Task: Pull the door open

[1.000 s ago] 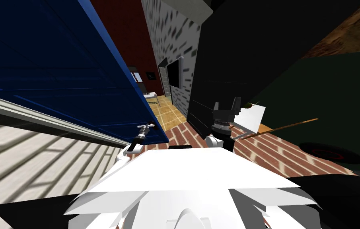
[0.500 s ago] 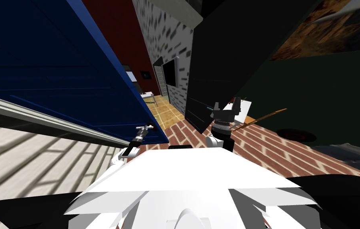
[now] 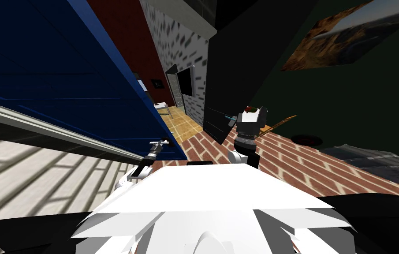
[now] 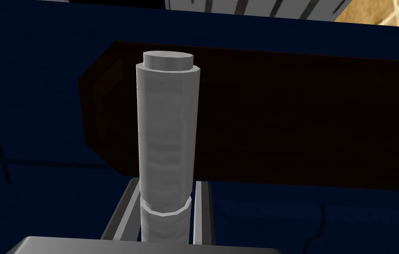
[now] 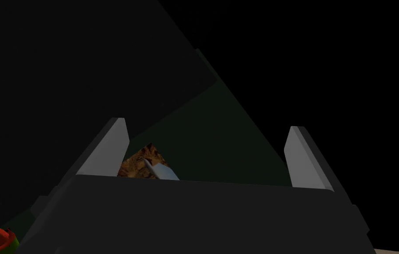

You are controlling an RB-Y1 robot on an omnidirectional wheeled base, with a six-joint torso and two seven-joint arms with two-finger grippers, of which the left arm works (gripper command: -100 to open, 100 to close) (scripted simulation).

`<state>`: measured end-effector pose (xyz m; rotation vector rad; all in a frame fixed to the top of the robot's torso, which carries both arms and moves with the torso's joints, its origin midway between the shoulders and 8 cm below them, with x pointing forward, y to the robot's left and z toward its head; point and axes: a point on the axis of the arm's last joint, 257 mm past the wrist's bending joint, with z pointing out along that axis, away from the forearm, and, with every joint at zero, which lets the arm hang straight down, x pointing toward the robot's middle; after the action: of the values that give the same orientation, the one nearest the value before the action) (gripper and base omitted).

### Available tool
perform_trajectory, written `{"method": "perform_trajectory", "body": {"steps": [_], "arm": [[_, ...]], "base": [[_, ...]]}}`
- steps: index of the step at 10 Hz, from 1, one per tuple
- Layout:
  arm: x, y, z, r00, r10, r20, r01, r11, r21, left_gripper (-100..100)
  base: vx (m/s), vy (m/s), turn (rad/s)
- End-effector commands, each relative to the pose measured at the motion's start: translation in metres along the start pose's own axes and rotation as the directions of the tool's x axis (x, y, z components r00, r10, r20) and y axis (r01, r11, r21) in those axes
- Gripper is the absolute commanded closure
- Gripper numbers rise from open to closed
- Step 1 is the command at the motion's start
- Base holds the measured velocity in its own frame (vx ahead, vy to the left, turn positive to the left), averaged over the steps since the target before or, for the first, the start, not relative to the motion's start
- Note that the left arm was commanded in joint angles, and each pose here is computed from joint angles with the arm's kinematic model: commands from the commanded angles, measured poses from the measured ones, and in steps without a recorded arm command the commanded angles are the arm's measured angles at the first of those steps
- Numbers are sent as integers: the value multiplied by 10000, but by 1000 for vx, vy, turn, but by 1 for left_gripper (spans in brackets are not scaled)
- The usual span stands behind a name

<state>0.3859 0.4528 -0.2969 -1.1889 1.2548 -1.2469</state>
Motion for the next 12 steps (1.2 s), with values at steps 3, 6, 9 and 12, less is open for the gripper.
{"method": "perform_trajectory", "body": {"steps": [3,6,9,12], "arm": [[-19,-21,-140,9997,8,-230,-7,10000,60,100],[-41,-34,-260,9992,15,-409,-12,10000,72,100],[20,5,-335,9979,-21,-650,22,10000,12,100],[45,-10,-415,9959,4,-908,0,10000,40,100]], "base": [[-214,87,-153],[-216,75,-153],[-158,55,-115],[-214,75,-130]]}}
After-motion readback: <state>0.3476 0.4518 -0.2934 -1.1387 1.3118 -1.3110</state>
